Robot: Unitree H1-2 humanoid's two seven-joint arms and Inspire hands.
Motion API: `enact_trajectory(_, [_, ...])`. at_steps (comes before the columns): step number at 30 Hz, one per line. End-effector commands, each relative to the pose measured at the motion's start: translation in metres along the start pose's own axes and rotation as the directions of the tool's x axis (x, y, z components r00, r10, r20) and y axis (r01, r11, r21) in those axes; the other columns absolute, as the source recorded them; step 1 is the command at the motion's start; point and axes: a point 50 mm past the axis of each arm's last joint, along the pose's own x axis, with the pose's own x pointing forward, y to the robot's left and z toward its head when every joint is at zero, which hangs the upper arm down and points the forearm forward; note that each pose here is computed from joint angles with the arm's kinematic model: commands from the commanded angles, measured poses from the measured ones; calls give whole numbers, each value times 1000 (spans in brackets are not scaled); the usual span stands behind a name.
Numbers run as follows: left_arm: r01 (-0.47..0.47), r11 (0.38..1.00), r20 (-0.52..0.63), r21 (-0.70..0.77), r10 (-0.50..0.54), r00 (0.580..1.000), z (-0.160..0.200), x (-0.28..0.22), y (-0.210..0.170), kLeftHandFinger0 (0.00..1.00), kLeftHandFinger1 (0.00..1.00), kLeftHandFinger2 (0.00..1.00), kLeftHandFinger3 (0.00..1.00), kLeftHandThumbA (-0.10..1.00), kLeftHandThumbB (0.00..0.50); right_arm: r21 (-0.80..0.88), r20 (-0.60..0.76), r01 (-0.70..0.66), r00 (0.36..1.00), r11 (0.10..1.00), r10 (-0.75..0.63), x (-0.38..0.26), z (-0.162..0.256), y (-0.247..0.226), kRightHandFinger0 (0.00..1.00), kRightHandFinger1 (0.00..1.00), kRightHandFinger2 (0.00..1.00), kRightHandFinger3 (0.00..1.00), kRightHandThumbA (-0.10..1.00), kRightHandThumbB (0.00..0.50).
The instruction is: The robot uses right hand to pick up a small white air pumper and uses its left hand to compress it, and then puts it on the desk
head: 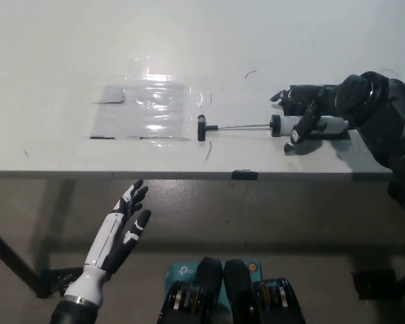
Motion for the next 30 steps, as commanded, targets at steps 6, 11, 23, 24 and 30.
enact_trajectory(6, [-11, 1000, 58, 24, 9, 998, 15, 10, 14, 1000, 1000, 1000, 1000, 891, 229, -149, -5, 46, 999, 988, -47, -19, 23, -45, 1000, 1000, 1000, 1000, 1000, 353])
enact_trajectory(11, [-11, 1000, 59, 18, 10, 998, 15, 10, 13, 1000, 1000, 1000, 1000, 898, 235, -135, -5, 10, 1000, 991, -10, -20, 19, -45, 1000, 1000, 1000, 1000, 1000, 334])
enact_trajectory(23, [-23, 999, 72, 30, 21, 997, 18, 15, 21, 1000, 1000, 1000, 1000, 919, 250, -342, -44, 201, 972, 918, -230, -13, 24, -42, 81, 354, 418, 355, -100, 128])
enact_trajectory(24, [-23, 999, 74, 32, 21, 997, 19, 15, 21, 1000, 1000, 1000, 1000, 922, 243, -341, -42, 207, 971, 917, -235, -13, 22, -42, 113, 420, 515, 338, -100, 122])
enact_trajectory(30, [-30, 999, 84, 34, 27, 996, 21, 20, 25, 1000, 1000, 1000, 1000, 938, 247, -309, -29, 242, 964, 920, -263, -14, 15, -44, 264, 672, 873, 338, -100, 120])
